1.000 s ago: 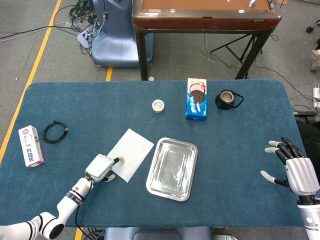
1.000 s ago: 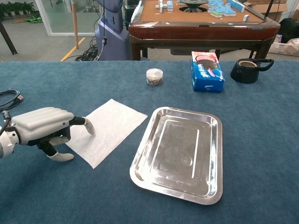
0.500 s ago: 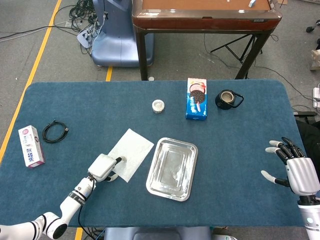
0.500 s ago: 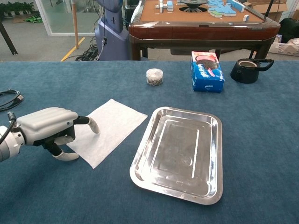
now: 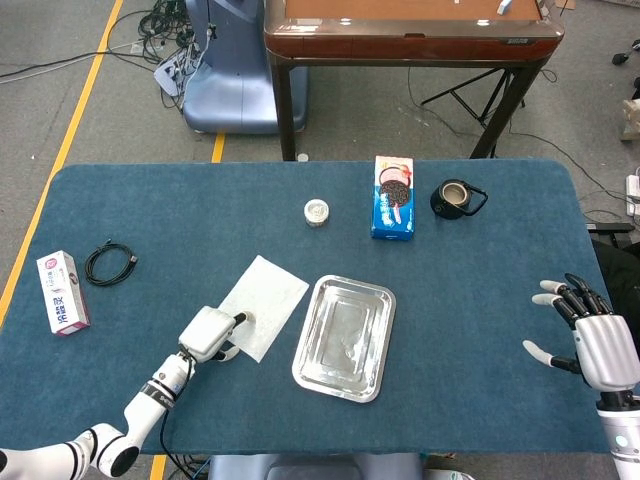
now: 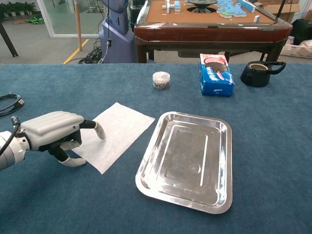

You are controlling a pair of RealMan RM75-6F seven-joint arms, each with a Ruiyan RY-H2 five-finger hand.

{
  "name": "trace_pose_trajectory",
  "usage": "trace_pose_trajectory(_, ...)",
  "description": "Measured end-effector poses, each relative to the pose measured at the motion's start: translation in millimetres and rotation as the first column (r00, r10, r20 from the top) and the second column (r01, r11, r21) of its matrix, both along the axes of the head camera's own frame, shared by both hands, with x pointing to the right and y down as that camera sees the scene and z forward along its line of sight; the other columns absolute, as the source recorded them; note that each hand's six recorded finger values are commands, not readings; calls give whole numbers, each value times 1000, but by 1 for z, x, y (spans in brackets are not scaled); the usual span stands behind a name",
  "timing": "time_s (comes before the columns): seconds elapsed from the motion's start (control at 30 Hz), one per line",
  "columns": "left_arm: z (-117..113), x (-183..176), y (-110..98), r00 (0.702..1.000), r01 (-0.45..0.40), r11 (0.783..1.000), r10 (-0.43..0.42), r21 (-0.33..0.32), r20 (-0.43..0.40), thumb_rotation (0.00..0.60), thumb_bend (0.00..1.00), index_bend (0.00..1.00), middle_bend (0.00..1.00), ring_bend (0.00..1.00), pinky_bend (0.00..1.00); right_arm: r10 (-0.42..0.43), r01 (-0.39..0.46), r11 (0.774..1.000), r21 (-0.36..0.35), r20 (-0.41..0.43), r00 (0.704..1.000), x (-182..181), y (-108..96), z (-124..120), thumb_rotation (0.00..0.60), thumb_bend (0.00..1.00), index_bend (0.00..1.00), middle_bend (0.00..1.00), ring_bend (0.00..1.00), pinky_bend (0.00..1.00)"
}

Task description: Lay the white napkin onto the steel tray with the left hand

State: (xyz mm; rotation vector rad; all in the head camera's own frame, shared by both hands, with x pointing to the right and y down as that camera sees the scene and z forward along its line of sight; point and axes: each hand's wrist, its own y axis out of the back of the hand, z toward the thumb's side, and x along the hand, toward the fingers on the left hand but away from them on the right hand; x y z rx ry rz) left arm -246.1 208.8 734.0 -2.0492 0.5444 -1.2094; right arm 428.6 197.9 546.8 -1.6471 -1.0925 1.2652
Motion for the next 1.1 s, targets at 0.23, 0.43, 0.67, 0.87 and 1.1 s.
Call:
trace_pose_trajectory(0.23, 2, 2, 2, 1000, 3, 1000, -3, -10, -9, 600, 246, 347, 1000, 1000, 1000, 2, -2, 1000, 3, 2, 1000, 1, 0, -1, 600, 26, 356, 264, 120, 234)
trace_pose_trajectory(0.43, 3, 5, 4, 1000, 2, 1000, -2, -11, -18, 600, 246, 362, 1000, 1000, 1000, 3, -3, 1000, 5, 2, 1000, 1, -1, -2, 600, 26, 356, 264, 120, 234)
trace_pose_trajectory(0.67, 3, 7, 3, 1000, 9, 1000, -9, -6, -25, 600, 278, 382, 1000, 1000, 1000, 4, -4, 1000, 6, 2, 1000, 1, -1, -2, 600, 26, 356, 264, 120, 234)
trace_pose_trajectory(0.87, 3, 8, 2, 999, 18, 1000, -19, -8, -28, 600, 361, 396, 1000, 1000, 1000, 4, -4, 1000, 7, 3, 1000, 1, -1, -2, 600, 26, 356, 264, 120, 234)
trace_pose_trajectory(1.1, 3, 8, 2, 999, 22, 1000, -23, -10, -27, 600, 407, 402, 1000, 1000, 1000, 5, -5, 1000, 7, 3, 1000, 1, -1, -2, 600, 26, 356, 264, 120, 235)
